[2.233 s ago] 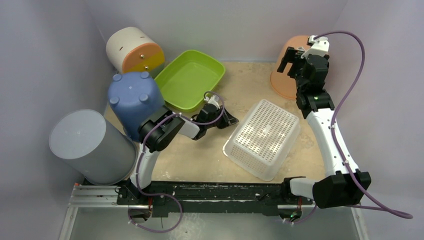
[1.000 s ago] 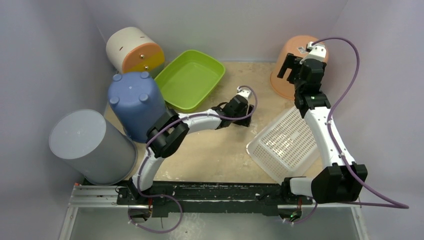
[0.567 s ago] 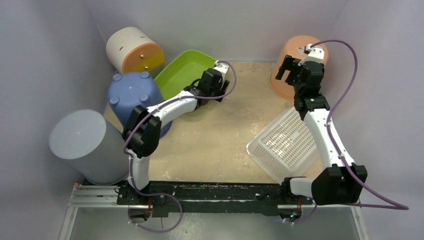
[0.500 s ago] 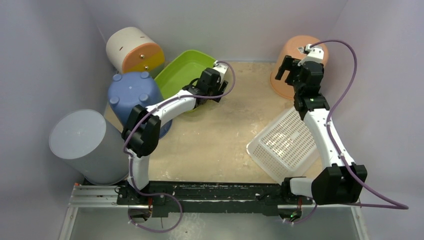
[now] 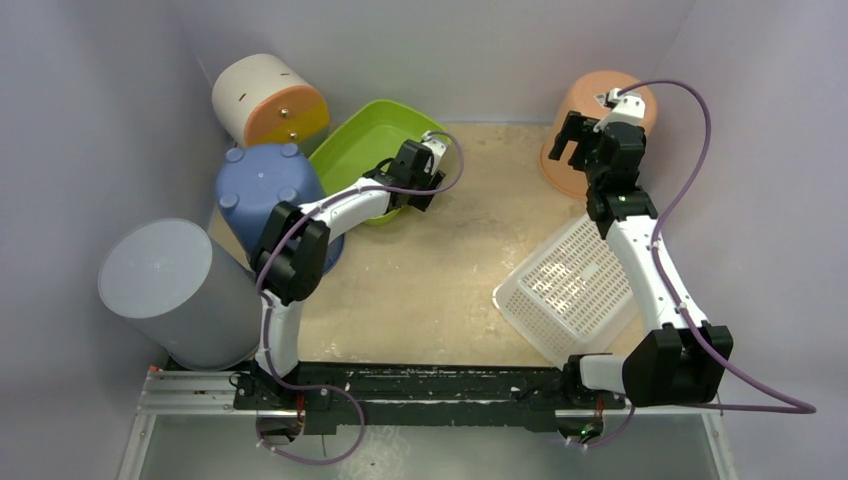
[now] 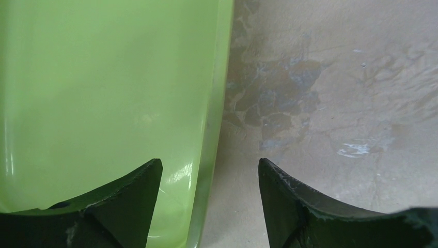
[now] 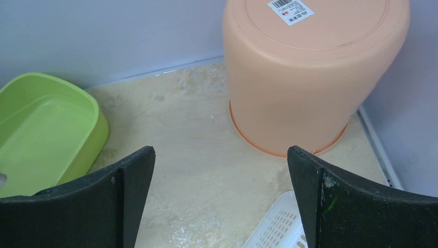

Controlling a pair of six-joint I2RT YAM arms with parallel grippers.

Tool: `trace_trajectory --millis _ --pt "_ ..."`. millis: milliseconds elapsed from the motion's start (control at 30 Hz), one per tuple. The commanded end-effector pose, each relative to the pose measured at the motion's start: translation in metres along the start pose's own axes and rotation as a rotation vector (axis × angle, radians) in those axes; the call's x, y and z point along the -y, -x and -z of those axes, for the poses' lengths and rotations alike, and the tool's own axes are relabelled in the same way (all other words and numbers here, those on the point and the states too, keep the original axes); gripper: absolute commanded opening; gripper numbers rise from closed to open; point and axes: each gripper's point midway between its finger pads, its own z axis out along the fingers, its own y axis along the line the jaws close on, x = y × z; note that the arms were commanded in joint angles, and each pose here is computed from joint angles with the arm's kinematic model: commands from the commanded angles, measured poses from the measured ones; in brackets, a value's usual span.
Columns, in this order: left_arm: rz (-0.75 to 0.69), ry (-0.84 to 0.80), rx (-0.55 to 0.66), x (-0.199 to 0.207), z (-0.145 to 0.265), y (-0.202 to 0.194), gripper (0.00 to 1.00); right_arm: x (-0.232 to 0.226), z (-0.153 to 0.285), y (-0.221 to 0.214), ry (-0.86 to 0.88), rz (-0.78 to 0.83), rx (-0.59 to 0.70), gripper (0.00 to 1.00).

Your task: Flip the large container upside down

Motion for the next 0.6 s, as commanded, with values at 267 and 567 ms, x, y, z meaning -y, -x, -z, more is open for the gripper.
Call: trace_trajectory --millis 267,567 --pt "0.032 0.098 -0.012 -0.019 -0.018 -0.017 0.45 0.000 0.000 0.011 -0.001 -0.010 0.050 1.00" --pt "0.052 0.078 -0.009 -0.005 0.001 -0.014 0.00 0.003 0.006 0.013 -0.010 -0.016 0.058 1.00"
